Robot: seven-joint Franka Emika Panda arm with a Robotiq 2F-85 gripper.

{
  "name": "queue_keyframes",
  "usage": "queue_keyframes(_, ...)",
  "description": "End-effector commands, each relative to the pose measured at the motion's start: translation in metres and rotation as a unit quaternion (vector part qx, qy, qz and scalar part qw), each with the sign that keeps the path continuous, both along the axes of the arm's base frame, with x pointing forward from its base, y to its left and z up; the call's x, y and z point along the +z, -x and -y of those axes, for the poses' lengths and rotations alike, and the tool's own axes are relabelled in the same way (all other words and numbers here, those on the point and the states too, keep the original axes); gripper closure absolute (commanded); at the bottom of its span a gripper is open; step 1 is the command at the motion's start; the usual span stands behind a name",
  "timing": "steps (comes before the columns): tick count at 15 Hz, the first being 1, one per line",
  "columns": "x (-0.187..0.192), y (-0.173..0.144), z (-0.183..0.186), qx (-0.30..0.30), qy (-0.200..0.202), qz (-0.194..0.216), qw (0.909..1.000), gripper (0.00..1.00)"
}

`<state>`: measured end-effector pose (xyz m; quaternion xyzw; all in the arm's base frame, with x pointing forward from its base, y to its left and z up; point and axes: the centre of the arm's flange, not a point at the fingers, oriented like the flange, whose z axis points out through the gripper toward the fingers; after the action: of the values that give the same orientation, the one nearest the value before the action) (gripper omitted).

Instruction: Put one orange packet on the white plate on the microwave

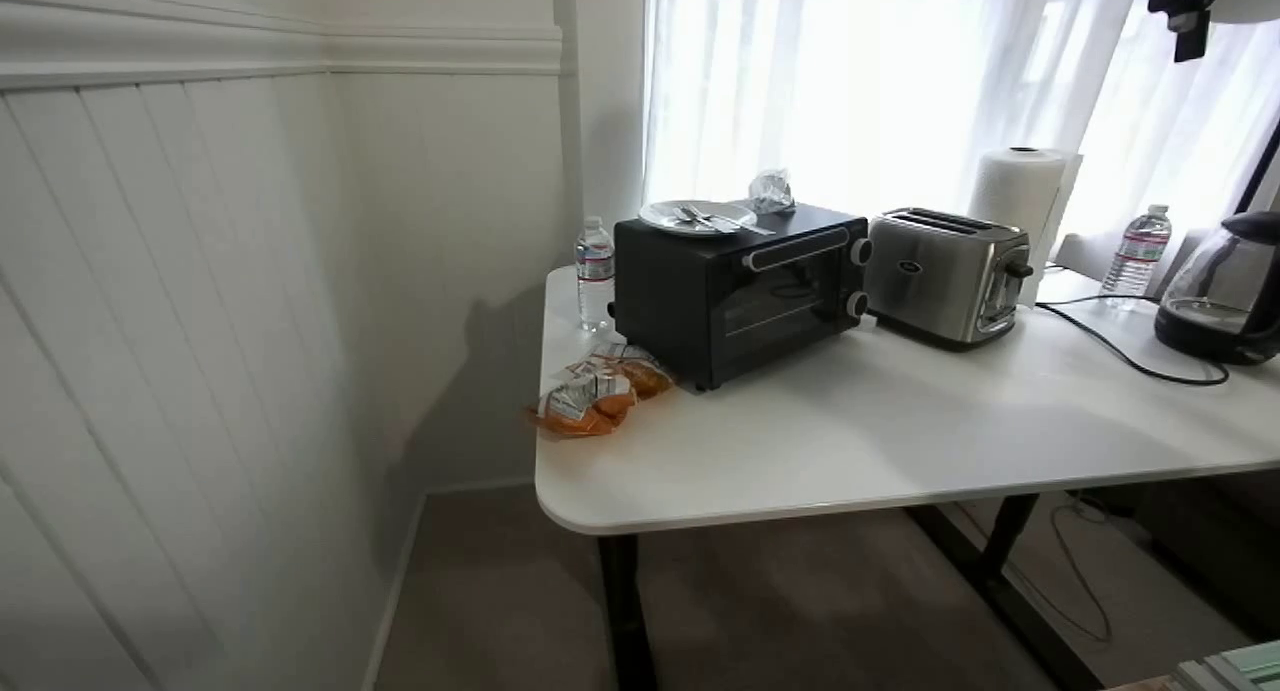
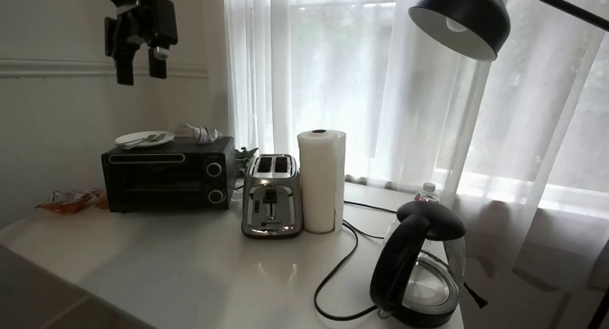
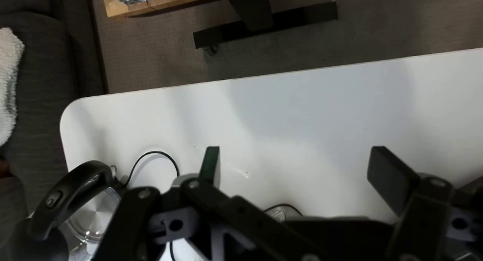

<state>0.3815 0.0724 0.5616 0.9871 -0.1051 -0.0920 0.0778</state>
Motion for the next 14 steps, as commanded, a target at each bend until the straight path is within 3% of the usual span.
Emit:
queue_keyframes(1, 0.002, 0.0, -0.002, 0.009, 0.013, 0.011, 0.9998, 0.0)
queue_keyframes(3, 0.002, 0.018, -0.026, 0.066, -0.007, 0.004, 0.9978, 0.0)
queue_keyframes(7, 0.008, 0.065, -0.082, 0.178, -0.042, -0.001, 0.9832, 0.0)
queue_keyframes(10, 0.009, 0.097, -0.12, 0.254, -0.069, 0.008, 0.9646, 0.0)
queue_keyframes(14, -0.004, 0.139, -0.171, 0.356, -0.069, 0.037, 0.9312, 0.0)
